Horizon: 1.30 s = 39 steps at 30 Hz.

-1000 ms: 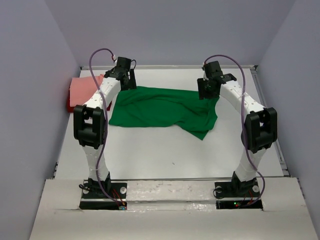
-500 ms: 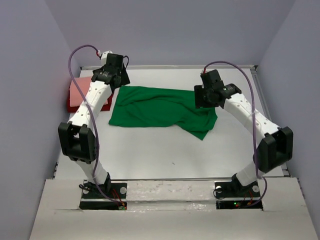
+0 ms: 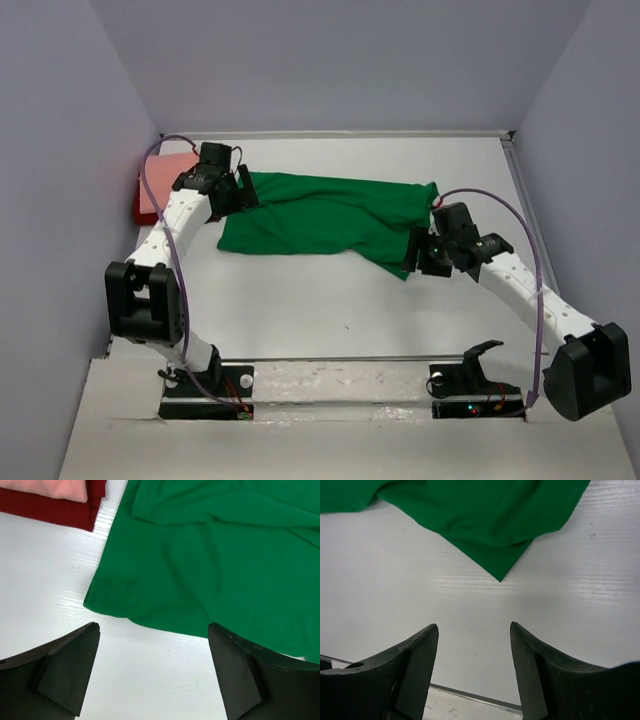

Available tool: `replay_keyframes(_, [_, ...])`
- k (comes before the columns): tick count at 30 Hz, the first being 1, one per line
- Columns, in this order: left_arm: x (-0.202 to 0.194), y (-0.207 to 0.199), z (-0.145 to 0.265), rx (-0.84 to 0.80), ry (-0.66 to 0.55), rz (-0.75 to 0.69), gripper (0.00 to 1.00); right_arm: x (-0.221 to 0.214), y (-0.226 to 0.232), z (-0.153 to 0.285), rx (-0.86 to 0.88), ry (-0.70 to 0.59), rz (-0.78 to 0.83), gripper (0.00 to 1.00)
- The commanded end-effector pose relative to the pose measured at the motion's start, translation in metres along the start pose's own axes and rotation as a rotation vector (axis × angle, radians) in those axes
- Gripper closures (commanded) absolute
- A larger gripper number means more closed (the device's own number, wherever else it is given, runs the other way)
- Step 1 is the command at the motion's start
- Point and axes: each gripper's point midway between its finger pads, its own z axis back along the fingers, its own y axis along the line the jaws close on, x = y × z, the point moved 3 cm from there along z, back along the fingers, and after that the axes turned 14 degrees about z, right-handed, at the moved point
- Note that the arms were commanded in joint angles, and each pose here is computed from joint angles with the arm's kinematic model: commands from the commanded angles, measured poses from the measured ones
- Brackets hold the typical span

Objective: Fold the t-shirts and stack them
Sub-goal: Flatten the tshirt out

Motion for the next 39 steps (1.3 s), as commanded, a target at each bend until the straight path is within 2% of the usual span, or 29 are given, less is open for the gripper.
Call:
replay_keyframes(1, [0.013, -0.005, 0.014, -0.117, -0.012, 0.034, 0.01, 0.028, 0.018, 0.012, 0.17, -0.121, -0.1, 0.35])
replay_keyframes(6, [0.02, 0.001, 0.02, -0.105, -0.037, 0.043, 0.01, 0.046, 0.009, 0.023, 0.297, -0.18, -0.237, 0.35])
replay_keyframes(7, [0.023, 0.0, 0.023, -0.109, -0.044, 0.042, 0.01, 0.043, 0.013, 0.023, 0.381, -0.148, -0.274, 0.35])
replay_keyframes(10, [0.031, -0.005, 0.031, -0.121, -0.058, 0.038, 0.01, 0.046, 0.008, 0.02, 0.465, -0.137, -0.352, 0.37])
replay_keyframes(14, [0.039, -0.008, 0.038, -0.126, -0.075, 0.031, 0.01, 0.039, -0.009, 0.008, 0.347, -0.153, -0.382, 0.37])
replay_keyframes(17, [0.043, -0.011, 0.041, -0.138, -0.091, 0.034, 0.01, 0.019, -0.018, -0.013, 0.302, -0.078, -0.394, 0.39])
replay_keyframes(23, [0.041, -0.012, 0.039, -0.146, -0.082, 0.03, 0.01, -0.016, -0.026, -0.034, 0.262, -0.019, -0.425, 0.4])
replay_keyframes(28, [0.042, -0.014, 0.044, -0.162, -0.091, 0.033, 0.01, -0.029, -0.035, -0.044, 0.214, 0.011, -0.388, 0.4])
replay_keyframes(33, [0.045, -0.018, 0.048, -0.18, -0.093, 0.037, 0.01, -0.029, -0.036, -0.049, 0.225, 0.025, -0.36, 0.41])
replay_keyframes(37, [0.049, -0.021, 0.057, -0.197, -0.106, 0.039, 0.01, -0.012, -0.04, -0.049, 0.203, -0.016, -0.323, 0.41])
replay_keyframes(39, [0.051, -0.022, 0.06, -0.204, -0.113, 0.038, 0.01, -0.01, -0.041, -0.056, 0.208, 0.011, -0.319, 0.41])
